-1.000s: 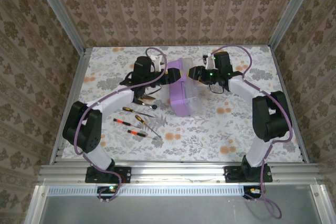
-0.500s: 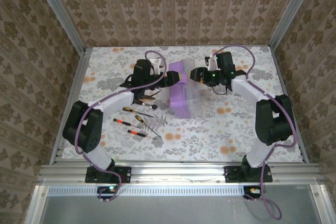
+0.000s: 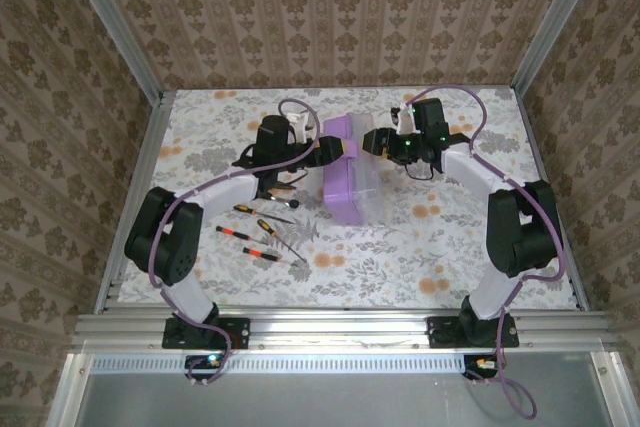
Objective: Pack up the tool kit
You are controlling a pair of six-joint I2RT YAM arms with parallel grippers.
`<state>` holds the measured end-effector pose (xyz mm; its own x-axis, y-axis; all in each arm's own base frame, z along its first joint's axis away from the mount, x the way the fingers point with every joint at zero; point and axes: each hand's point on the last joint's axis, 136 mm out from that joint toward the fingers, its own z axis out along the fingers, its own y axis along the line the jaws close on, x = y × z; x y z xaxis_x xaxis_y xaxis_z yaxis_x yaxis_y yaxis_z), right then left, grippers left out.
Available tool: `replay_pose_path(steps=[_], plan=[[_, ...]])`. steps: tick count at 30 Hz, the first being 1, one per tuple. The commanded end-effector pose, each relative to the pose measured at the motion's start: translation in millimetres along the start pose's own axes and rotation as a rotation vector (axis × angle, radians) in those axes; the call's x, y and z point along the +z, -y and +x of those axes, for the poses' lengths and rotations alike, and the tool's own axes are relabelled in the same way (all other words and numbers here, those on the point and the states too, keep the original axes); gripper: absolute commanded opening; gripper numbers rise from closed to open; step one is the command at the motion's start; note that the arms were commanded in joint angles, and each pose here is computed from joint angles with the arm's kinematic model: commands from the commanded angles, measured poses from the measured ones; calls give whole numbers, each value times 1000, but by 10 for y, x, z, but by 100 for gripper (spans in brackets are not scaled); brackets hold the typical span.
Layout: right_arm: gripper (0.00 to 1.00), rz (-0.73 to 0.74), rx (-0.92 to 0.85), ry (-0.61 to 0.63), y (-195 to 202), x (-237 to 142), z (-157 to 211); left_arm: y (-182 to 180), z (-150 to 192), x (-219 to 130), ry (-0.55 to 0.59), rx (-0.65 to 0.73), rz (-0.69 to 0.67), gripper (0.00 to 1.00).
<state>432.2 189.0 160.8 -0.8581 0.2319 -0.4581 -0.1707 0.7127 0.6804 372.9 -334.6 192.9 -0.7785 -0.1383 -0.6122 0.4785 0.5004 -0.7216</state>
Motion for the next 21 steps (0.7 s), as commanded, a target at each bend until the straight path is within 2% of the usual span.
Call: replay_pose_path(steps=[1, 11, 21], plan=[[65, -41, -25, 17, -152, -43, -123, -193, 192, 45, -43, -35, -32, 70], [65, -51, -49, 10, -278, -19, -159, -394, 384, 12, -72, -61, -78, 70], [65, -9, -50, 13, -195, -42, -162, -496, 427, -95, -109, -34, -165, 69]])
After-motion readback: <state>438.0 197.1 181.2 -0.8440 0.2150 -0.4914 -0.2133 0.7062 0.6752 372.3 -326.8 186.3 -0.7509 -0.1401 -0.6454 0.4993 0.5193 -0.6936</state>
